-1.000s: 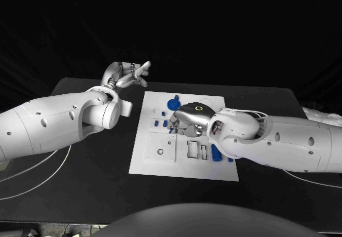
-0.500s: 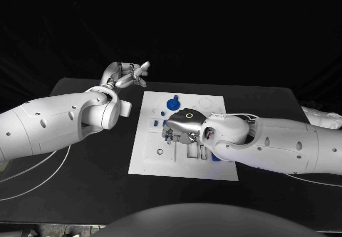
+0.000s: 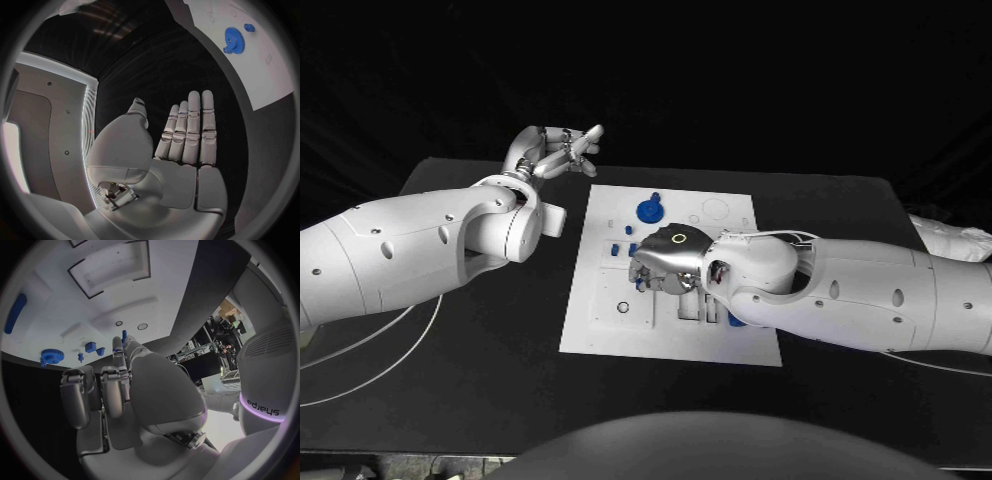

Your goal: Assemble the parts on the task board

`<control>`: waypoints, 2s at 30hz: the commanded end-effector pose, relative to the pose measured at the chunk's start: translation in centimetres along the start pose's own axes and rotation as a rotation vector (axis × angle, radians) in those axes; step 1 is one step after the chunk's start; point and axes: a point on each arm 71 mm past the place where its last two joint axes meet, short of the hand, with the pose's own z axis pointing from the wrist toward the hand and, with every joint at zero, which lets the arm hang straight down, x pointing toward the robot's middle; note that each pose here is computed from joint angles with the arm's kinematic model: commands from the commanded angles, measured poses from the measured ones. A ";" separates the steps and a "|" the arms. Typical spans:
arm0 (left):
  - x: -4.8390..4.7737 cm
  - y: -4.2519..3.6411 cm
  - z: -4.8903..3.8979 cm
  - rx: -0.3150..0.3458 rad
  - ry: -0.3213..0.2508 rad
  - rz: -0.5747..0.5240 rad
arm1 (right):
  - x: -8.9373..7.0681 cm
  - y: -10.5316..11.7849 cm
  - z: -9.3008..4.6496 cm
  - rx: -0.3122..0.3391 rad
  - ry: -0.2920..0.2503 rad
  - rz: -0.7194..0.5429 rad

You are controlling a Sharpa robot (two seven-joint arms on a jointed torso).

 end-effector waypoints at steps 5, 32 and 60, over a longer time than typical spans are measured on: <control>0.22 -0.15 0.02 0.011 0.016 -0.011 | 0.4 -0.2 0.0 0.002 0.032 -0.039; 0.11 -0.16 -0.11 0.010 0.013 -0.010 | 1.0 -0.7 0.0 0.008 0.047 -0.038; 0.21 -0.19 -0.05 0.011 0.016 -0.011 | 1.1 -0.5 0.3 0.006 0.069 -0.021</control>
